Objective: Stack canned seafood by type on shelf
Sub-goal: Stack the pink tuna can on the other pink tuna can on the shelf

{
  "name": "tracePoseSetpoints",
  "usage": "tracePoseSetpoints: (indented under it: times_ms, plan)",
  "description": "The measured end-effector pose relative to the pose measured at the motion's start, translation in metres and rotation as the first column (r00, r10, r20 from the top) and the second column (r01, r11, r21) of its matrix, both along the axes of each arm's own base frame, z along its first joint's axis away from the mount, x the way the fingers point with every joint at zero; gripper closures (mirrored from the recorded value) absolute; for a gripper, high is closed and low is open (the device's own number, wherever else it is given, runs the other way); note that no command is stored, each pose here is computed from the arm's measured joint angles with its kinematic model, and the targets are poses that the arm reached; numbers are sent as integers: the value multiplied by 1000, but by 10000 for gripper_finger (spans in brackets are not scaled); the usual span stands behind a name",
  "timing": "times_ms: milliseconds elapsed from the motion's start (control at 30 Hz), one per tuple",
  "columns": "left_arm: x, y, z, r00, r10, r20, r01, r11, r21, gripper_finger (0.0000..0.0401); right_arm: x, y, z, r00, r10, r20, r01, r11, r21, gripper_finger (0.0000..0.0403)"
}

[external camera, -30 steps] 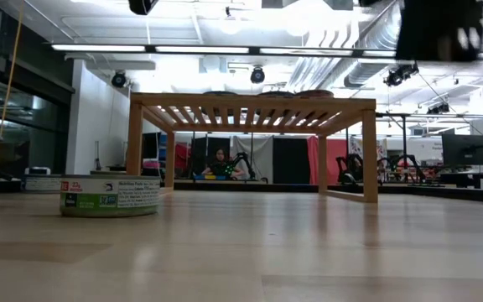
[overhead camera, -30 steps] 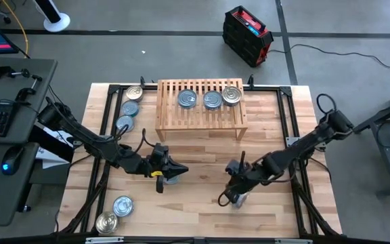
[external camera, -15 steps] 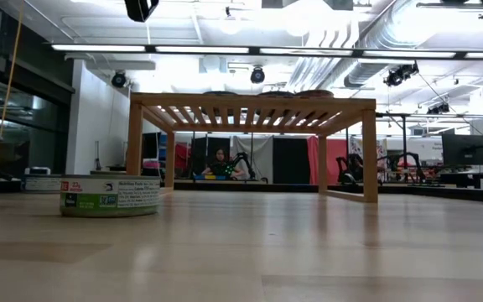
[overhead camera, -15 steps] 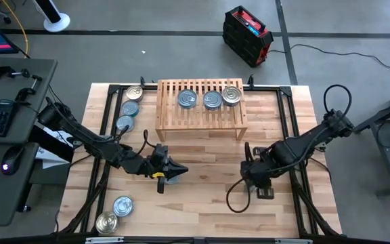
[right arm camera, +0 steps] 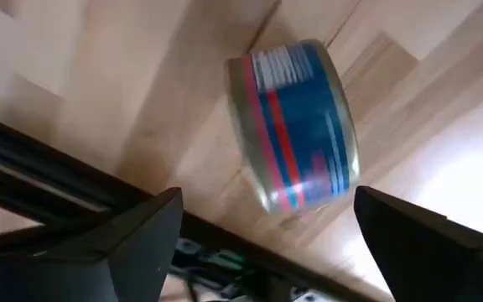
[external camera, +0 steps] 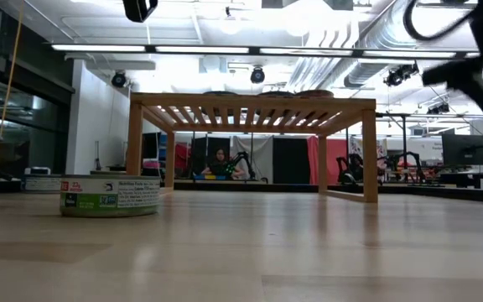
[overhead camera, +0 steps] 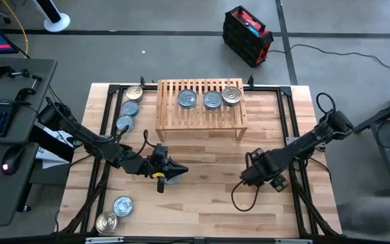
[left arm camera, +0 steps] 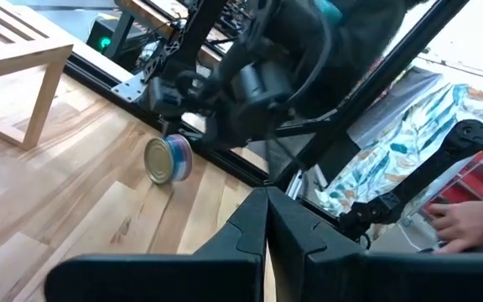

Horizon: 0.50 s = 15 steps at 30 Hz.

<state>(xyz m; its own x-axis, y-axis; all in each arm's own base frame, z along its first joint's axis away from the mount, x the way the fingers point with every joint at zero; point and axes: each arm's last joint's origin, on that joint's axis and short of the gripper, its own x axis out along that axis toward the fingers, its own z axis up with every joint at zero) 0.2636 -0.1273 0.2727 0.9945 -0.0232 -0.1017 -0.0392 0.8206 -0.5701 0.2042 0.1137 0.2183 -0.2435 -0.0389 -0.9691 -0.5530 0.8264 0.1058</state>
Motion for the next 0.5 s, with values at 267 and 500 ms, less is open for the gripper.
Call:
tracePoseSetpoints:
  times_ms: [267, 500]
  plan:
    - [0, 0, 0, 1000, 6, -1, -6, 999, -53, 401, 0, -7, -23, 994, 96, 58, -94, 995, -42, 64]
    - [0, 0, 0, 1000, 7, -1, -7, 998, -60, 401, 6, -5, -17, 984, 141, 108, -137, 990, -44, 64]
